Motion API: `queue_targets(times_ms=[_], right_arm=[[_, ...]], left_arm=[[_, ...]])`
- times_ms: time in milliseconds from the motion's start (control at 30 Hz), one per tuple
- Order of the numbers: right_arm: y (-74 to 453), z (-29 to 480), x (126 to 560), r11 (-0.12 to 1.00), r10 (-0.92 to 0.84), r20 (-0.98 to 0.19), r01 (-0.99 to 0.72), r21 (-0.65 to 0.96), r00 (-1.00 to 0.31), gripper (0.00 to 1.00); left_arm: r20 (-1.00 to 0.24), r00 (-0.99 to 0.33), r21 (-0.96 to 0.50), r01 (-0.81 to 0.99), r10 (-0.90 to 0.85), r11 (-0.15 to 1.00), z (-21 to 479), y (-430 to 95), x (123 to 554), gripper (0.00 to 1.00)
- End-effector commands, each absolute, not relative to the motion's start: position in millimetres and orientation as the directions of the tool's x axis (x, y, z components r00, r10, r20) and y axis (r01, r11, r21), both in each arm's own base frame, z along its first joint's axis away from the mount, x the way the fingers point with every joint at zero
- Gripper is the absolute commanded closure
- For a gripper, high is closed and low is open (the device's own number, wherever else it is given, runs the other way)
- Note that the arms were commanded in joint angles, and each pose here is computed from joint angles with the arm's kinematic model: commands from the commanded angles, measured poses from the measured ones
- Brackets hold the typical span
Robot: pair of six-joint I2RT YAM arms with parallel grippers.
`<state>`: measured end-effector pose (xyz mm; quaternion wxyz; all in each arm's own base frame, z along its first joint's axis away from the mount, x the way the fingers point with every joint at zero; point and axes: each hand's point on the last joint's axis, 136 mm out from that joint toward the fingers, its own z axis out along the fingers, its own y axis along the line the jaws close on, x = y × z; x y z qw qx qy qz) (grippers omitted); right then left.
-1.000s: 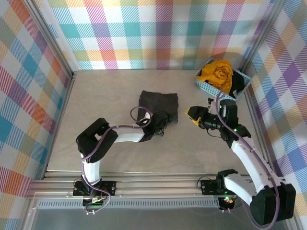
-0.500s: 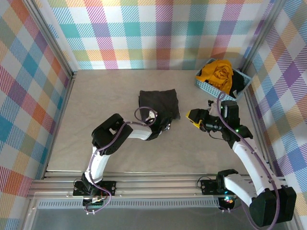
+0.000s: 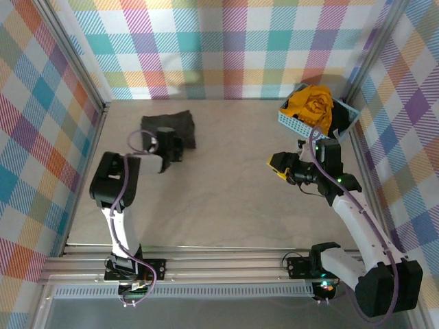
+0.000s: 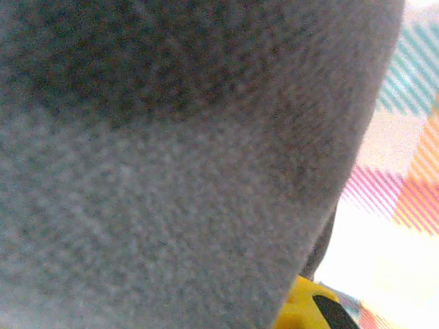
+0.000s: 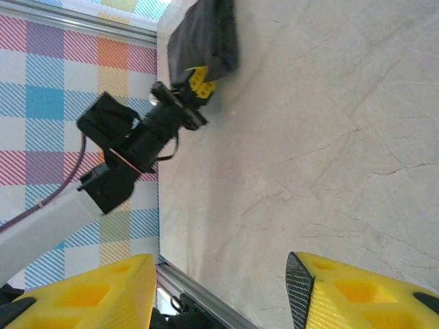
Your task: Fold and stack the t-shirts
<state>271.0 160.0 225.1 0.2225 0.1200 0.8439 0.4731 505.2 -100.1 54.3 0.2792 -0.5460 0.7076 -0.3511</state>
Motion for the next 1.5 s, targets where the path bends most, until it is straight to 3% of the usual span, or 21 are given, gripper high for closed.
queue_targets(times_ms=[0, 133, 333, 533, 700, 767, 833, 867, 900, 933, 1000, 1033, 1067, 1200, 1333, 1467], right_arm=[[159, 241, 284, 0.525, 0.422, -0.310, -0.049, 0.850, -0.852, 0.46], [159, 240, 293, 0.529, 0.429, -0.306, -0.038, 0.848, -0.850, 0.47], [163, 241, 304, 0.522, 0.421, -0.300, -0.042, 0.852, -0.856, 0.47], [165, 241, 312, 0.521, 0.410, -0.289, -0.038, 0.852, -0.865, 0.47], [168, 245, 320, 0.526, 0.394, -0.299, -0.054, 0.849, -0.869, 0.46], [168, 252, 325, 0.523, 0.401, -0.318, -0.070, 0.849, -0.859, 0.46], [167, 261, 330, 0.521, 0.417, -0.345, -0.090, 0.849, -0.841, 0.45], [166, 267, 333, 0.518, 0.426, -0.364, -0.107, 0.849, -0.828, 0.44], [165, 274, 336, 0.513, 0.439, -0.387, -0.128, 0.849, -0.811, 0.43], [164, 281, 339, 0.509, 0.453, -0.405, -0.142, 0.849, -0.794, 0.41], [163, 291, 342, 0.511, 0.463, -0.430, -0.163, 0.844, -0.775, 0.38], [163, 296, 343, 0.514, 0.464, -0.437, -0.168, 0.841, -0.771, 0.16], [162, 299, 345, 0.521, 0.464, -0.445, -0.171, 0.836, -0.766, 0.00], [150, 306, 346, 0.600, 0.469, -0.465, -0.115, 0.791, -0.751, 0.00], [104, 283, 339, 0.751, 0.514, -0.509, 0.076, 0.656, -0.691, 0.00], [54, 240, 328, 0.862, 0.489, -0.553, 0.276, 0.425, -0.674, 0.00]], left_arm=[[-0.069, -0.402, -0.770, -0.561, -0.913, 0.305, 58, -71, 509, 1.00], [-0.110, -0.467, -0.778, -0.509, -0.878, 0.368, 56, -27, 545, 1.00], [-0.190, -0.640, -0.659, -0.479, -0.745, 0.580, 45, 5, 566, 1.00], [-0.208, -0.632, -0.583, -0.533, -0.746, 0.614, 34, 38, 569, 1.00], [-0.201, -0.635, -0.627, -0.502, -0.746, 0.596, 41, 31, 584, 0.99], [-0.210, -0.628, -0.650, -0.484, -0.750, 0.586, 52, 24, 588, 0.85], [-0.222, -0.606, -0.667, -0.477, -0.763, 0.573, 67, 19, 588, 0.61], [-0.229, -0.591, -0.666, -0.485, -0.774, 0.567, 75, 19, 584, 0.40], [-0.259, -0.559, -0.679, -0.475, -0.788, 0.560, 90, 20, 584, 0.06], [-0.271, -0.529, -0.686, -0.480, -0.804, 0.547, 103, 22, 578, 0.00], [-0.294, -0.462, -0.689, -0.504, -0.836, 0.521, 126, 23, 559, 0.00], [-0.312, -0.441, -0.684, -0.511, -0.842, 0.521, 136, 19, 544, 0.00], [-0.347, -0.431, -0.682, -0.494, -0.833, 0.540, 149, 14, 534, 0.00], [-0.486, -0.380, -0.643, -0.455, -0.787, 0.616, 195, -4, 481, 0.00], [-0.534, -0.357, -0.517, -0.580, -0.767, 0.629, 206, -8, 418, 0.00], [-0.771, -0.263, -0.322, -0.624, -0.579, 0.712, 228, -3, 359, 0.00]])
